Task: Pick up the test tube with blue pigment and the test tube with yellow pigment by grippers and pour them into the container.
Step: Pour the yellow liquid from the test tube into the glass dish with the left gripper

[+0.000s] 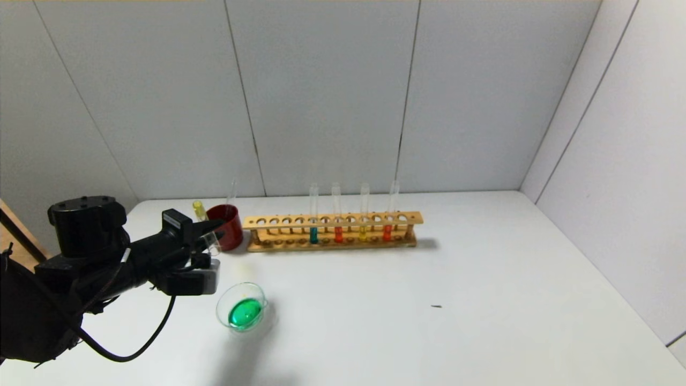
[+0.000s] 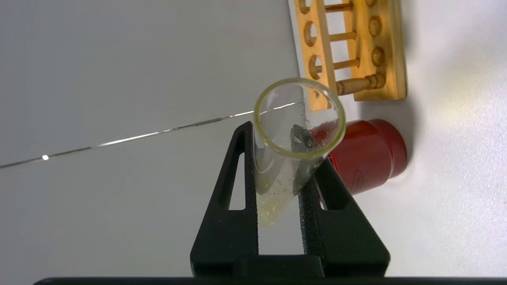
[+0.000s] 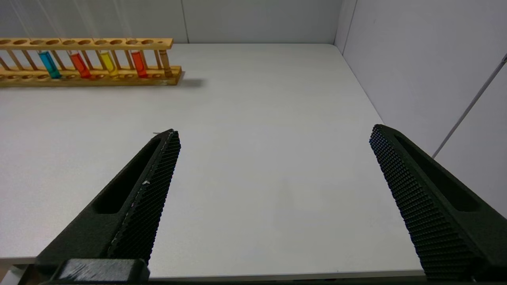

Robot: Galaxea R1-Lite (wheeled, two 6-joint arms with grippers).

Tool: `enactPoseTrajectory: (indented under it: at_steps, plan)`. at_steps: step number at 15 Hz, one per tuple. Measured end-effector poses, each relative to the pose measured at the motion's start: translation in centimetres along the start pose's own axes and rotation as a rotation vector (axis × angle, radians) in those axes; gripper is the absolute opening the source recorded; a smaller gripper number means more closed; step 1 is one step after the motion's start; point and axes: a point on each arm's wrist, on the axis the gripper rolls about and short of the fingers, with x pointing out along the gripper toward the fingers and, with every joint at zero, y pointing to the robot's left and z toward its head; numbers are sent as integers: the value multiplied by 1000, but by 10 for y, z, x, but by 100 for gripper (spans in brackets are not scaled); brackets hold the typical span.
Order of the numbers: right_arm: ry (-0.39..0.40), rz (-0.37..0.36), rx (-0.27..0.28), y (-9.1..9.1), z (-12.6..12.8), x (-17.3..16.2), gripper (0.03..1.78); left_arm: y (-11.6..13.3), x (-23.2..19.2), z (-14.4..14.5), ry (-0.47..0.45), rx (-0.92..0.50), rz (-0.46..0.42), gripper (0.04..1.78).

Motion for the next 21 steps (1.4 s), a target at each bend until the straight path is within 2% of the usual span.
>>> enactPoseTrajectory:
  at_steps: [9, 21]
  plan:
    - [0, 0, 0, 0, 0, 0, 175, -12, 5, -2, -6, 123, -42, 34]
    - [0, 0, 0, 0, 0, 0, 175, -13, 0, 1, -7, 240, -47, 34]
